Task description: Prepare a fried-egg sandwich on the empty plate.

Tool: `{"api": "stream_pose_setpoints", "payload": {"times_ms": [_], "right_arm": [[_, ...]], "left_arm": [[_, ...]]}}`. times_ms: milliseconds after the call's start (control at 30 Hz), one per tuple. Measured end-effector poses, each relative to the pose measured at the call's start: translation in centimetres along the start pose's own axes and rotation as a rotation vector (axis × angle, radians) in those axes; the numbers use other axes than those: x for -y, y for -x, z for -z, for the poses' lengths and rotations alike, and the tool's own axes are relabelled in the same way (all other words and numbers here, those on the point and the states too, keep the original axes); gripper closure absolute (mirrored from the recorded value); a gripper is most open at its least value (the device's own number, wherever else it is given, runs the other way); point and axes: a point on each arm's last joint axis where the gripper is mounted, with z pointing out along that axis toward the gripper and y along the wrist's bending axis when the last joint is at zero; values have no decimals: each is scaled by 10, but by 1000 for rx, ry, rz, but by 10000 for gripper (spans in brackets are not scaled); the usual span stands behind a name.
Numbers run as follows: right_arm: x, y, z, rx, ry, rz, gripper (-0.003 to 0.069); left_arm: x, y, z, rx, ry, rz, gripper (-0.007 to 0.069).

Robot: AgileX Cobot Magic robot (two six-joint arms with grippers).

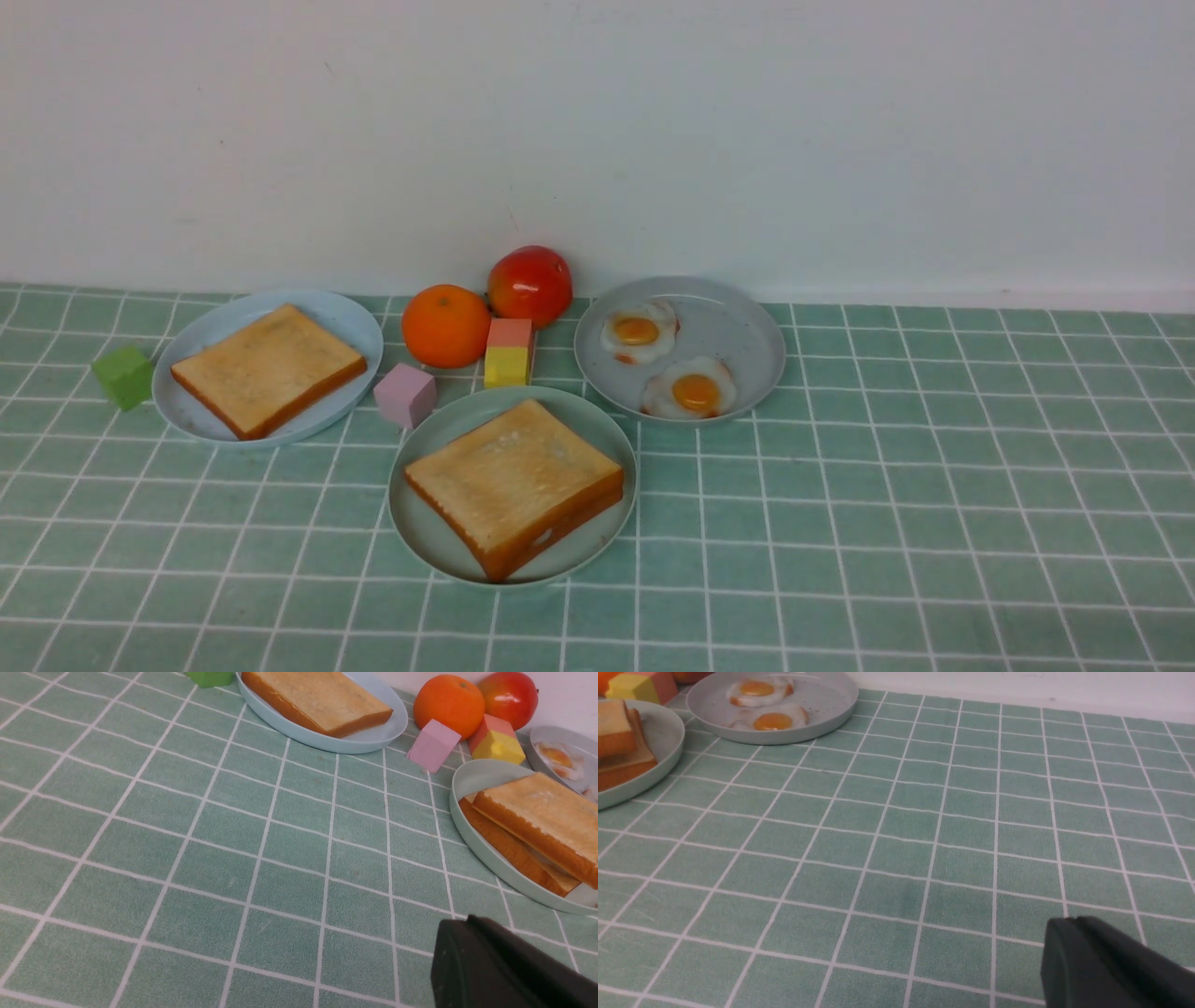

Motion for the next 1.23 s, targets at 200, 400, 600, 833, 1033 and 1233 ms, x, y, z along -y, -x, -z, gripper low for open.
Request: {"api": "stream_pose_setpoints", "payload": {"times_ms": [200, 400, 600, 833, 1033, 1233], "right_arm": [[0, 0, 0, 0, 0, 0, 627], [0, 0, 0, 0, 0, -1, 617], [0, 0, 0, 0, 0, -1, 608], [0, 0, 0, 0, 0, -1, 599], [0, 0, 0, 0, 0, -1, 592], [0, 0, 0, 0, 0, -1, 585]], "left_arm": [[0, 0, 0, 0, 0, 1, 638], [0, 0, 0, 0, 0, 1, 638], [0, 0, 0, 0, 0, 1, 638], [0, 0, 0, 0, 0, 1, 636], [0, 0, 0, 0, 0, 1, 629], [0, 0, 0, 0, 0, 1, 625]]}}
